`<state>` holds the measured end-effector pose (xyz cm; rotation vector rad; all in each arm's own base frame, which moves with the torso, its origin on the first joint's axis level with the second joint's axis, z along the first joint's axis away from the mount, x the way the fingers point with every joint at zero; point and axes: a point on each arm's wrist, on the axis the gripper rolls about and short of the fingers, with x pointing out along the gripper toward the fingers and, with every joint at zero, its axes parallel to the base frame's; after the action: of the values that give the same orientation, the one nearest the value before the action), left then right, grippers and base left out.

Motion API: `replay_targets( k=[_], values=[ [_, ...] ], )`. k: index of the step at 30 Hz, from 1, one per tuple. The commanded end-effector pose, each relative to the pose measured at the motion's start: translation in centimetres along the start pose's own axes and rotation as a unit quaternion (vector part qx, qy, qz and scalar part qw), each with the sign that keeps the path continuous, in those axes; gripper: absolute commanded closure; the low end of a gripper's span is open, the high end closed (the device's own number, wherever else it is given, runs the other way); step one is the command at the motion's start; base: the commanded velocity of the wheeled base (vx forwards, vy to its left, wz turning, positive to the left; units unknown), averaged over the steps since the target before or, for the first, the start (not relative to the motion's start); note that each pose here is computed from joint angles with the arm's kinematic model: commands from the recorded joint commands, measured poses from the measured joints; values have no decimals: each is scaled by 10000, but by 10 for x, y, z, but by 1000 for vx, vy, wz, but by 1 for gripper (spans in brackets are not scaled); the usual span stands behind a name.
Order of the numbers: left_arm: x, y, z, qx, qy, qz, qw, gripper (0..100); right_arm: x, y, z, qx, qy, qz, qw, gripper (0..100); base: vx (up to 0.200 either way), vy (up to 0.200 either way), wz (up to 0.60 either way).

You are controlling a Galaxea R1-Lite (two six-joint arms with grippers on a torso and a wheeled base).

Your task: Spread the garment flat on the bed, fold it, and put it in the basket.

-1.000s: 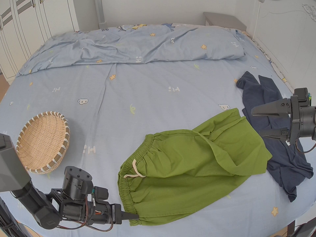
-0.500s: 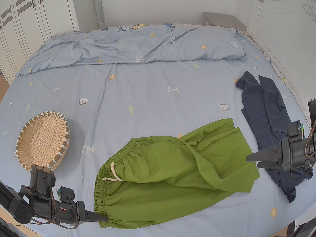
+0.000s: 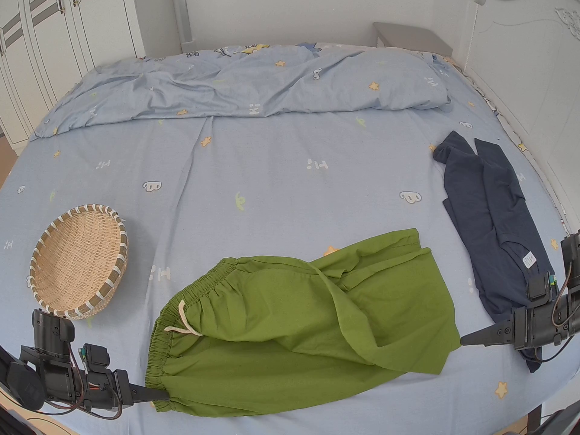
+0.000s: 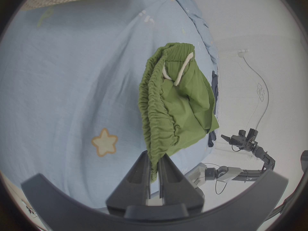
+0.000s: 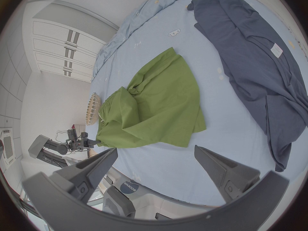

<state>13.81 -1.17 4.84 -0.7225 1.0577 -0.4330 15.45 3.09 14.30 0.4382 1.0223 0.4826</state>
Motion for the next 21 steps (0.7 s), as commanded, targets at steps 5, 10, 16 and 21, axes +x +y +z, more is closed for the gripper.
replay_targets(
  k=[5,10,16,21],
  values=[
    [0,8,2,-53,-40,120,9999,100,6,-8,-8,-20,42,-32,10000,0,0,0,0],
    [1,10,5,-90,-38,147,9998,100,6,-8,-8,-37,27,-23,10000,0,0,0,0],
    [-11,7,7,-14,-454,129,9989,100,8,-8,-10,-17,101,-13,9999,0,0,0,0],
    [-23,-4,1,132,-615,71,9980,100,10,-9,-11,-75,162,1,9998,0,0,0,0]
  ],
)
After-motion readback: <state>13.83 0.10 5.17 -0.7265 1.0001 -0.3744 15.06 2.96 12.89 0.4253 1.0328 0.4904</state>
